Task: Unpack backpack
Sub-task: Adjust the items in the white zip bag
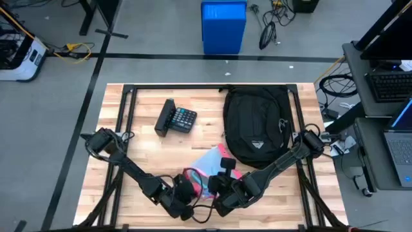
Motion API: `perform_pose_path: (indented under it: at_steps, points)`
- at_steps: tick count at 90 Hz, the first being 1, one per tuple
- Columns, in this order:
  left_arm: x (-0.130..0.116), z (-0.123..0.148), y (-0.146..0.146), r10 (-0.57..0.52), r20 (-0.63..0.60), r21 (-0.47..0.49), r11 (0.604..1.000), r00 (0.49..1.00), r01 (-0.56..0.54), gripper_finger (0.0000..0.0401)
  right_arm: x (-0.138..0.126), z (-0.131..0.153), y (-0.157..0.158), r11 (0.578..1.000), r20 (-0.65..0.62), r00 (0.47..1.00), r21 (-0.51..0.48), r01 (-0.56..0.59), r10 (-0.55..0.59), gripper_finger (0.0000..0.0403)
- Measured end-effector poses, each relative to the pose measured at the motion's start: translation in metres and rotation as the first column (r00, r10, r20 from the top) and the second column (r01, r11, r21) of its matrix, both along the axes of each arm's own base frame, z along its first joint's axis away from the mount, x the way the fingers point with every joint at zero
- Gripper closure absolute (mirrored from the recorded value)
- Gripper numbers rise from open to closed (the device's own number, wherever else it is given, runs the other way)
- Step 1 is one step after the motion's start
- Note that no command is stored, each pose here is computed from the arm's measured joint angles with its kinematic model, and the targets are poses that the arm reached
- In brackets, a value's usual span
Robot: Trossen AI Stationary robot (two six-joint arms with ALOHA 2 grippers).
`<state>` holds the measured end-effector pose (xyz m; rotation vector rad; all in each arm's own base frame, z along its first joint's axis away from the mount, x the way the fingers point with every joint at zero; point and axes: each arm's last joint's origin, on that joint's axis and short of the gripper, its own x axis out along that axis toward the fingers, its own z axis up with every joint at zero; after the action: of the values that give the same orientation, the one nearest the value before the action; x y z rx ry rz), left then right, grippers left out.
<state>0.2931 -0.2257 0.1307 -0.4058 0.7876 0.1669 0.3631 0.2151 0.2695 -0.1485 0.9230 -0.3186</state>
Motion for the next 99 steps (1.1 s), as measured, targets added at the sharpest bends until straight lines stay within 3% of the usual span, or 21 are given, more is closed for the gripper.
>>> perform_pose_path:
  at_steps: [11, 24, 42, 73, 99]
  points:
    - [-0.003, -0.002, -0.001, -0.003, -0.024, 0.011, 1.0, 1.0, 0.003, 0.0377, 0.0, 0.0, 0.0, 1.0, 0.0, 1.0, 0.001, 0.0, 0.0, 0.0403]
    - [-0.009, -0.007, 0.007, 0.08, -0.083, 0.059, 0.995, 0.993, -0.075, 0.0377, 0.0, 0.0, 0.0, 1.0, 0.0, 1.0, 0.001, 0.0, 0.0, 0.0403]
    - [0.001, -0.006, 0.02, 0.162, -0.039, 0.094, 0.983, 0.986, -0.158, 0.0377, 0.0, 0.0, 0.0, 1.0, 0.0, 1.0, 0.0, 0.0, 0.0, 0.0403]
    - [0.038, -0.004, 0.049, 0.154, 0.079, 0.098, 0.982, 0.985, -0.161, 0.0377, 0.001, 0.0, 0.0, 1.0, 0.004, 1.0, -0.003, -0.011, 0.011, 0.0403]
    - [0.042, -0.011, 0.051, 0.111, 0.048, 0.056, 0.992, 0.993, -0.113, 0.0377, 0.001, 0.0, 0.0, 1.0, 0.002, 1.0, -0.006, -0.015, 0.015, 0.0403]
